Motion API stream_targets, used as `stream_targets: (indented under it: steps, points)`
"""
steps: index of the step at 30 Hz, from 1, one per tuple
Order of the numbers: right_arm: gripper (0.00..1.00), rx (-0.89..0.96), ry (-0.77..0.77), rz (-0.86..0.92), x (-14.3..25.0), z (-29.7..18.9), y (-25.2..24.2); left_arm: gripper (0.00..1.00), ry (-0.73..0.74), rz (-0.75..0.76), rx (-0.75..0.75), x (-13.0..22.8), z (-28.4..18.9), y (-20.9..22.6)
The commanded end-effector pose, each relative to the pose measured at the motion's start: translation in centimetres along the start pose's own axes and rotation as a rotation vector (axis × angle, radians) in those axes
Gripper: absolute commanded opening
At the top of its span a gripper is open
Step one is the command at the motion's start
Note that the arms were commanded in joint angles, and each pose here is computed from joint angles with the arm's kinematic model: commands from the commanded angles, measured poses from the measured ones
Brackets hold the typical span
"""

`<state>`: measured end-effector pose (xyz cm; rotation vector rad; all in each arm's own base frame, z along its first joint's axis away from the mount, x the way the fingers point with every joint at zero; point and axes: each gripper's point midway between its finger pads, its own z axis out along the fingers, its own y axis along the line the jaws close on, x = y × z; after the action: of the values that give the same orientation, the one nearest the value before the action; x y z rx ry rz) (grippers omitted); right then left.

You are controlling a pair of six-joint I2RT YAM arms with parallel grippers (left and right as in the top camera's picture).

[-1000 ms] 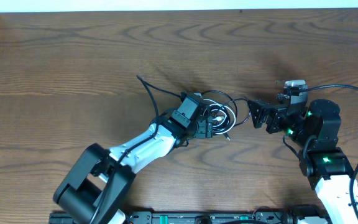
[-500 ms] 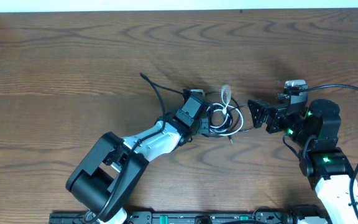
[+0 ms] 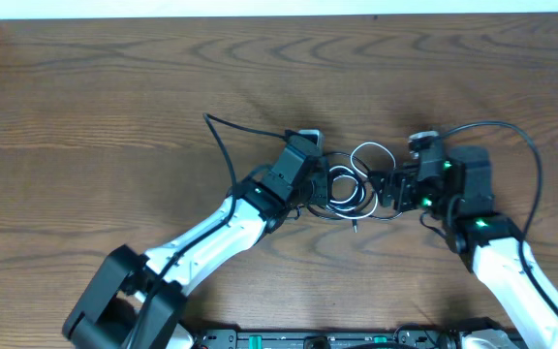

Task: Untangle cables
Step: 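Reach the right gripper into the bundle and grasp the black cable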

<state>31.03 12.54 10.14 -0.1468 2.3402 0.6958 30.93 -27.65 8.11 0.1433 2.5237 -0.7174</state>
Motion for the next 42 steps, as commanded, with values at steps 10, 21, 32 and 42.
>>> stream_targets:
  steps: [10, 21, 32, 42]
  points:
    - [0.64, 0.073, 0.178, 0.047, 4.4, 4.4, -2.6, 0.34, 0.003, 0.053, -0.035, 0.1, -1.0, 0.7]
    - [0.45, 0.149, 0.168, -0.003, 4.9, 6.4, -2.9, 0.44, 0.042, 0.046, -0.101, 1.2, 0.5, 2.4]
    - [0.42, 0.169, 0.137, -0.042, 4.5, 7.2, -2.4, 0.47, 0.066, 0.043, -0.116, 1.9, 1.2, 3.0]
    - [0.01, 0.243, 0.099, -0.11, 4.1, 7.9, -2.1, 0.48, 0.066, 0.043, -0.116, 1.9, 1.2, 3.0]
